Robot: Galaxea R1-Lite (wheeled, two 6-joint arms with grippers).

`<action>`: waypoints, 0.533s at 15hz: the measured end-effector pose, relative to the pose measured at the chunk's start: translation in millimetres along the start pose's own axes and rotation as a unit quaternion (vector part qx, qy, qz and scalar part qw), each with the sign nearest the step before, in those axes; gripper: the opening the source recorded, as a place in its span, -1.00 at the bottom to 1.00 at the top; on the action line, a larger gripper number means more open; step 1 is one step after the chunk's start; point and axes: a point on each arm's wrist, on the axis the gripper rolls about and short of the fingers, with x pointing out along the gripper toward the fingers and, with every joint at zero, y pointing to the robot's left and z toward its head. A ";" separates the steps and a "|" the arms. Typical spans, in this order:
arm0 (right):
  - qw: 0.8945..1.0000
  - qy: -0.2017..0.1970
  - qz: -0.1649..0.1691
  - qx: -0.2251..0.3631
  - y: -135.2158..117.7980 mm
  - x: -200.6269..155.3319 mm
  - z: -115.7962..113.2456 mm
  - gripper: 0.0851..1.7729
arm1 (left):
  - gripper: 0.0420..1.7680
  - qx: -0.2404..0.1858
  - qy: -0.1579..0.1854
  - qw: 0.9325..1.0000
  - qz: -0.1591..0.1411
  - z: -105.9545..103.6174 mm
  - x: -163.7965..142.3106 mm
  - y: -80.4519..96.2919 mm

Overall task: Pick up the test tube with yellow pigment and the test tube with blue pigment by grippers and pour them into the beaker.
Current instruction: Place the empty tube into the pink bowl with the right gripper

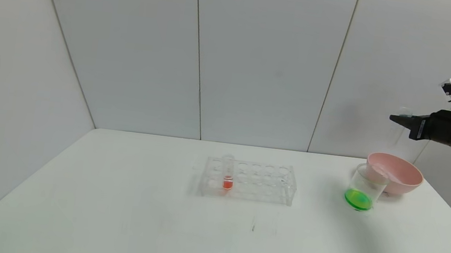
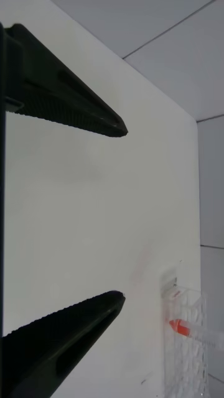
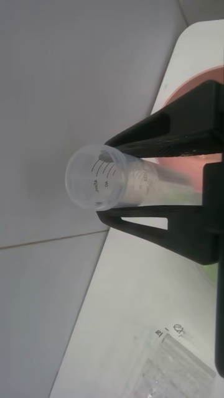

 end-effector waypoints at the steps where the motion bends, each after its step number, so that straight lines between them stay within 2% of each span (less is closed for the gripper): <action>1: 1.000 0.006 -0.007 0.005 -6.4 -0.5 -6.8 -0.51 | 1.00 0.000 0.000 1.000 0.000 0.0 0.0 0.0; 8: 1.000 0.005 -0.025 0.010 -33.3 21.7 -50.7 -0.51 | 1.00 0.000 0.000 1.000 0.000 0.0 0.0 0.0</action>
